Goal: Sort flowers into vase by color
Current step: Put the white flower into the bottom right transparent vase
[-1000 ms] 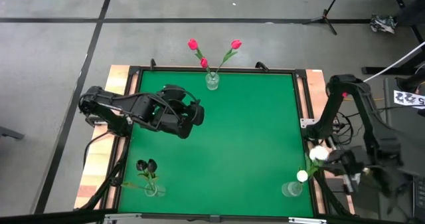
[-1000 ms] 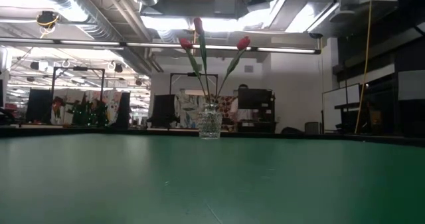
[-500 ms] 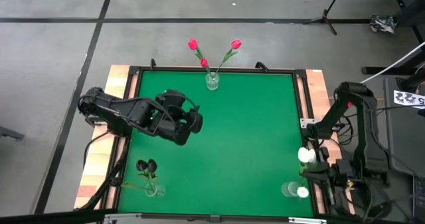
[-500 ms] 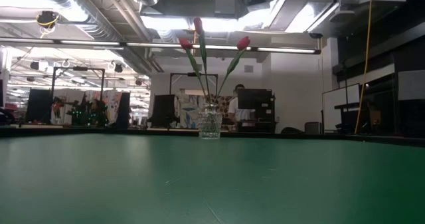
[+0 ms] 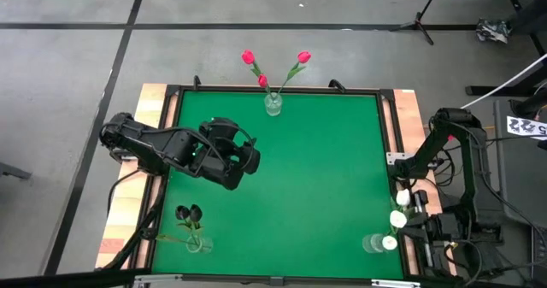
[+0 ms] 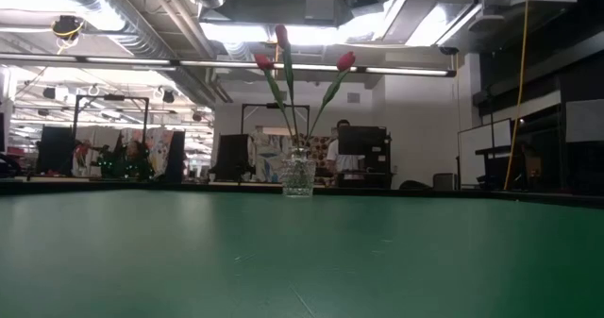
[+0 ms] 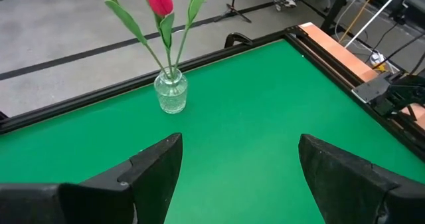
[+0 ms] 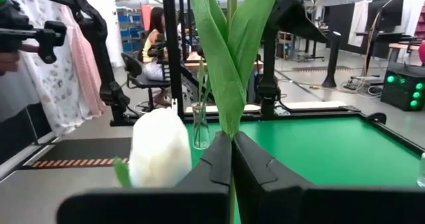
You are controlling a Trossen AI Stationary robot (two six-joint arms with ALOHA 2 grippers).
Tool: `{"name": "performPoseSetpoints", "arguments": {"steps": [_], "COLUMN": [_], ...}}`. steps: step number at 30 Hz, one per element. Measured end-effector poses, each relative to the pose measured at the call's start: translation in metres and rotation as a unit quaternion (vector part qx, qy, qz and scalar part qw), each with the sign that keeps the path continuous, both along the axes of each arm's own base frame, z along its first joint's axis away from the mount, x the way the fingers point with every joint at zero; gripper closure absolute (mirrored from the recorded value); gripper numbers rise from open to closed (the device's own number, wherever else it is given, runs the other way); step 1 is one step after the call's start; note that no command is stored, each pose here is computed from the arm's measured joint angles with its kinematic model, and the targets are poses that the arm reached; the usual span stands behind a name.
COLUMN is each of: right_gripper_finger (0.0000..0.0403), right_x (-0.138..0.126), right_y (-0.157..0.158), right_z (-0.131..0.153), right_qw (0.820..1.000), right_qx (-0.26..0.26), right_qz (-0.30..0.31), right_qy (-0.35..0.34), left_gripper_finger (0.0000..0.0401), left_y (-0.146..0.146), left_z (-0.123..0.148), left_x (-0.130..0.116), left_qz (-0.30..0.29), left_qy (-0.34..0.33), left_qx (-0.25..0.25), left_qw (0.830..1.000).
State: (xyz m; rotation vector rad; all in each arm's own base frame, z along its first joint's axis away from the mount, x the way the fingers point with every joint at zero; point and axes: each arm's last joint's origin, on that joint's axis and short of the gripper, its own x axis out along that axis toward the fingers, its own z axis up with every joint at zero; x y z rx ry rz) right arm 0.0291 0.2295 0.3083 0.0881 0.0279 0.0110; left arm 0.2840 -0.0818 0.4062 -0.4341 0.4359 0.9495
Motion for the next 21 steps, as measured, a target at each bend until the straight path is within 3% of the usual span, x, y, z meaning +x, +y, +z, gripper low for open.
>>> {"name": "performPoseSetpoints", "arguments": {"steps": [15,21], "right_gripper_finger": [0.0403,0.0403], "right_x": [0.0,0.0], "right_y": [0.004,0.003], "right_z": [-0.004,0.005], "right_qw": [1.0,1.0], "right_qx": [0.026,0.012], "right_qz": [0.0,0.0], "right_qy": [-0.001,-0.001], "left_gripper_finger": [0.0107,0.0107], "left_y": [0.0,0.0], "left_z": [0.0,0.0], "left_x": [0.0,0.0], "left_qz": [0.002,0.002], "left_qy": [-0.002,-0.002], "left_qx": [0.004,0.004], "left_qw": [1.0,1.0]}}
